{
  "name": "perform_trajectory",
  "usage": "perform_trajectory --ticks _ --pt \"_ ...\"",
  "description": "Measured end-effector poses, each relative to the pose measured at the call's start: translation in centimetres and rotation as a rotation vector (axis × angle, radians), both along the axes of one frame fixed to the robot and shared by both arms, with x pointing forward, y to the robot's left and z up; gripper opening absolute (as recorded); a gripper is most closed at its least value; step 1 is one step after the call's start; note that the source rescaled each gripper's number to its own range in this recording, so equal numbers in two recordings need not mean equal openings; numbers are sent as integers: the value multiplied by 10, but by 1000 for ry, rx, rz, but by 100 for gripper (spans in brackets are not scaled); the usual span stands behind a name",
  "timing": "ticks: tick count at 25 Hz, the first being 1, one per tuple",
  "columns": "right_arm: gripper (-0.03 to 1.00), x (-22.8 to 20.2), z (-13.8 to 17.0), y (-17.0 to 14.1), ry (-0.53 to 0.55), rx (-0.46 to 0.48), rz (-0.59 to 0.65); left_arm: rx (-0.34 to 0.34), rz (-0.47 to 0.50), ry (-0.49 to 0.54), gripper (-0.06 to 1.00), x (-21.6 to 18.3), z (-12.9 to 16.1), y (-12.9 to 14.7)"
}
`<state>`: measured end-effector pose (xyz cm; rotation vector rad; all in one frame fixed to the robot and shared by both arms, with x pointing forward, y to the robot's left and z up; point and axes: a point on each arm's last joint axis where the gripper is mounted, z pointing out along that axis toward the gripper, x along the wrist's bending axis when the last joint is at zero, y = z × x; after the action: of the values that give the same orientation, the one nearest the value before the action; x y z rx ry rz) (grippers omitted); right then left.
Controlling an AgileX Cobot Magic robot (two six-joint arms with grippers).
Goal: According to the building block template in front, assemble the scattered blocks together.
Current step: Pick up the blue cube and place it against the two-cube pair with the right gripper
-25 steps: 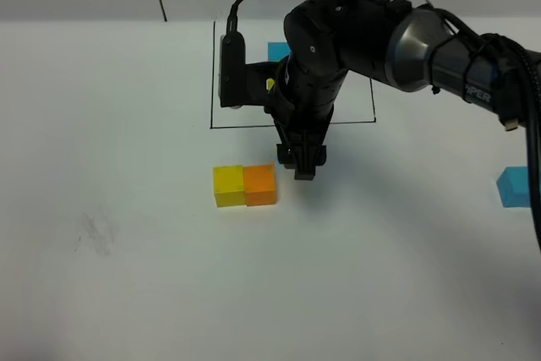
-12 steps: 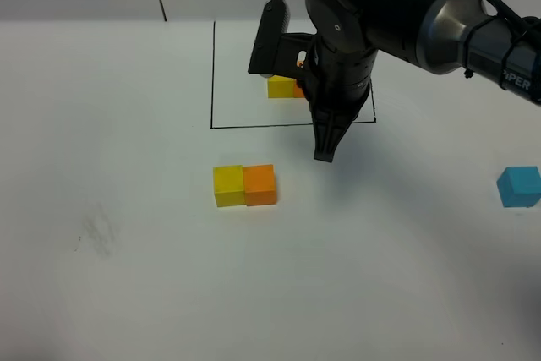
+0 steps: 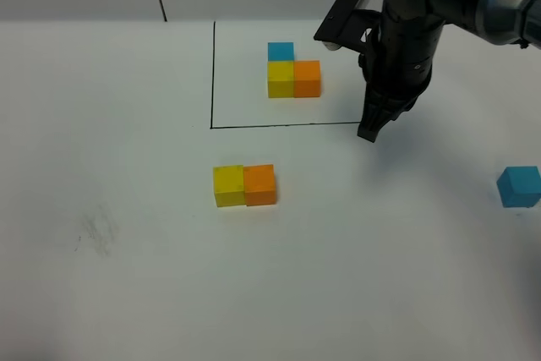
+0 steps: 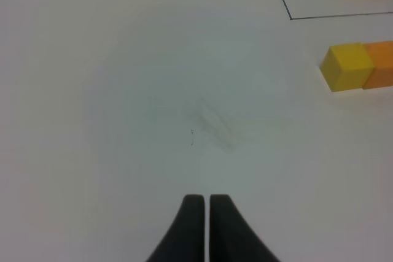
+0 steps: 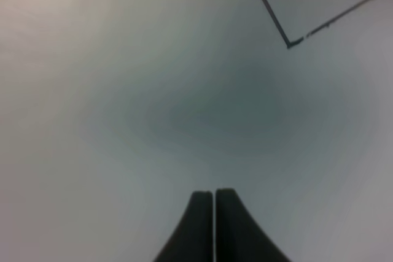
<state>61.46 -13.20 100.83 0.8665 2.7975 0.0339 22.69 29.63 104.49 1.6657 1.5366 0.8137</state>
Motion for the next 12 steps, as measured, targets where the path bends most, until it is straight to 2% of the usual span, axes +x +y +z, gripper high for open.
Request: perform_trajectory --ticks 6,12 --pt "1 -11 10 -42 -2 9 -130 0 0 0 0 0 0 0" --pt "1 -37 1 -80 -4 15 -249 0 0 0 0 0 0 0"
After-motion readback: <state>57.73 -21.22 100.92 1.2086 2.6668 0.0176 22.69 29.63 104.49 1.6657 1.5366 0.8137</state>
